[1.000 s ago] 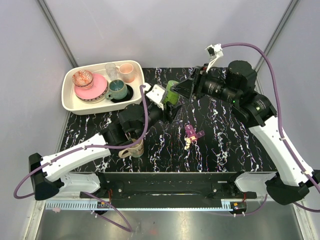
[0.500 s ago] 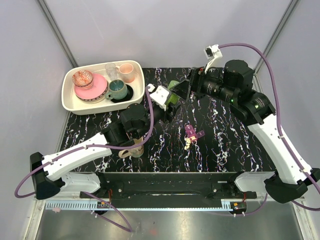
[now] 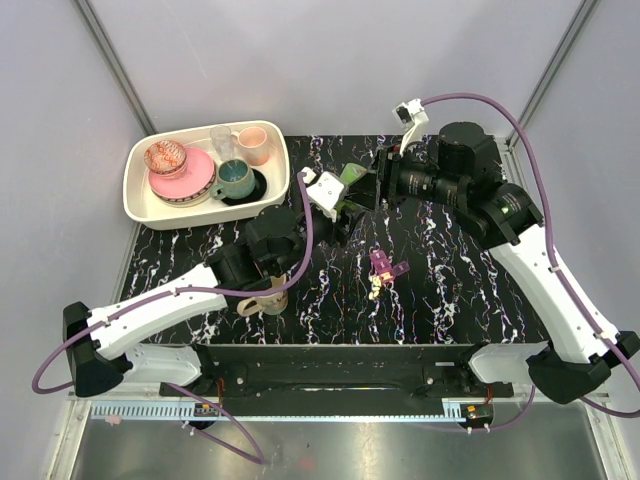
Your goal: Sort the pills into containers
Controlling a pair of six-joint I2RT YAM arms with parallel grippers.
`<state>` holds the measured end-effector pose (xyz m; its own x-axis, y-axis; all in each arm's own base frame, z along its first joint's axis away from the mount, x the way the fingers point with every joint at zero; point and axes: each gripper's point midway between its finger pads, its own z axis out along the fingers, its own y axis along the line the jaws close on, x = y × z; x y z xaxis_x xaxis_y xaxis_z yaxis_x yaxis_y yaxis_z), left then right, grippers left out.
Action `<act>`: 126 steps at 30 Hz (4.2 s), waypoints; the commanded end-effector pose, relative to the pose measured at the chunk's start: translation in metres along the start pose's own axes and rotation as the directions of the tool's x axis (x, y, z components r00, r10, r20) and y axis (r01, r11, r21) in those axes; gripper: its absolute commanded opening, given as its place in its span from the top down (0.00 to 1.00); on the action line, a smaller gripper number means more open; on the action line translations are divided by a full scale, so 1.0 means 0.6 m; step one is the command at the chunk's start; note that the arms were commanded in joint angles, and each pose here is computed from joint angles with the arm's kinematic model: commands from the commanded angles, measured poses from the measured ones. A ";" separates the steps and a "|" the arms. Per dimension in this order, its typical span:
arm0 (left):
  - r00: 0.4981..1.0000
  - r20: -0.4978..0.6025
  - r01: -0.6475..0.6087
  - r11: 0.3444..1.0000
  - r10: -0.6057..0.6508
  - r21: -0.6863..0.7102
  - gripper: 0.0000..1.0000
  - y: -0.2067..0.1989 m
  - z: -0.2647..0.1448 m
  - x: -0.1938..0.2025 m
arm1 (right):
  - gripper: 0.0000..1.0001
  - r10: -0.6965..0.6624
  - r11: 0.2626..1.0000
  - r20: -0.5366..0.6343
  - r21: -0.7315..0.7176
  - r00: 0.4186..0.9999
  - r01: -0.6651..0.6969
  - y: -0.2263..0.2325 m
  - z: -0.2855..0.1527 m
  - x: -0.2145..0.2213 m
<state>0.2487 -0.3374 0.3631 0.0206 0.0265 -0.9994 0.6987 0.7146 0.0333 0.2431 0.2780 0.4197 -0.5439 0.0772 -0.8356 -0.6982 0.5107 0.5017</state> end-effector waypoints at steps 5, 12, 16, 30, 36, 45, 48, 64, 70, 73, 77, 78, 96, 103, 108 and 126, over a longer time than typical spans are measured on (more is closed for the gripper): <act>0.993 0.100 0.049 0.996 -0.057 0.078 0.58 -0.021 -0.014 -0.046 | 0.92 -0.017 0.999 0.043 0.031 0.999 0.016 -0.018 0.005 -0.002; 0.982 -0.042 0.185 0.982 -0.184 0.030 0.01 -0.007 -0.071 0.054 | 1.00 -0.013 0.947 0.112 0.321 0.994 -0.024 -0.141 0.032 0.015; 0.938 -0.091 0.339 0.941 -0.336 0.017 0.01 -0.006 -0.131 0.103 | 1.00 -0.030 0.878 0.143 0.476 0.989 -0.042 -0.242 0.072 0.053; 0.882 -0.051 0.470 0.882 -0.468 0.035 0.01 0.001 -0.193 0.105 | 1.00 -0.203 0.658 0.246 0.751 0.948 -0.054 -0.505 0.200 0.196; 0.879 -0.057 0.475 0.880 -0.473 0.025 0.01 0.003 -0.196 0.115 | 1.00 -0.280 0.579 0.147 0.814 0.949 0.045 -0.510 0.240 0.222; 0.879 -0.055 0.475 0.880 -0.474 0.016 0.01 0.009 -0.206 0.120 | 0.74 -0.313 0.543 0.037 0.827 0.949 0.147 -0.496 0.266 0.276; 0.877 -0.053 0.478 0.878 -0.477 0.015 0.01 0.010 -0.209 0.121 | 0.52 -0.303 0.566 0.015 0.807 0.953 0.167 -0.490 0.271 0.283; 0.862 -0.030 0.506 0.862 -0.505 0.017 0.01 0.015 -0.224 0.121 | 0.05 -0.253 0.704 0.012 0.688 0.967 0.176 -0.409 0.256 0.248; 0.859 -0.032 0.511 0.860 -0.510 0.004 0.01 0.019 -0.230 0.128 | 0.03 -0.141 0.662 0.071 0.748 0.987 0.041 -0.397 0.152 0.236; 0.859 -0.033 0.512 0.859 -0.511 0.007 0.01 0.019 -0.232 0.129 | 0.03 -0.104 0.666 0.059 0.746 0.993 0.025 -0.393 0.115 0.240; 0.856 -0.034 0.517 0.856 -0.516 0.005 0.01 0.020 -0.236 0.131 | 0.04 -0.034 0.682 -0.021 0.730 0.999 0.039 -0.399 0.088 0.273; 0.854 -0.031 0.520 0.854 -0.520 0.006 0.01 0.020 -0.237 0.130 | 0.04 -0.018 0.676 -0.051 0.736 0.999 0.049 -0.405 0.081 0.288; 0.842 -0.034 0.539 0.842 -0.539 0.016 0.01 0.016 -0.240 0.141 | 0.07 0.131 0.580 -0.245 0.805 0.961 0.126 -0.485 0.076 0.443; 0.840 -0.035 0.542 0.840 -0.541 0.017 0.01 0.015 -0.238 0.140 | 0.20 0.169 0.594 -0.272 0.795 0.947 0.122 -0.502 0.075 0.462; 0.839 -0.042 0.544 0.839 -0.543 0.014 0.01 0.014 -0.236 0.142 | 0.28 0.182 0.607 -0.274 0.787 0.944 0.111 -0.501 0.075 0.466; 0.834 -0.044 0.551 0.834 -0.550 0.019 0.01 0.012 -0.237 0.143 | 0.36 0.207 0.588 -0.298 0.799 0.932 0.125 -0.506 0.067 0.481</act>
<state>0.1547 -0.2274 0.2628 -0.4134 -0.2988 -0.8602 0.5903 0.6313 -0.5030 0.3147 0.1826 0.0185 -0.7871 -0.0776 -0.6120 -0.1184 0.9926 0.0264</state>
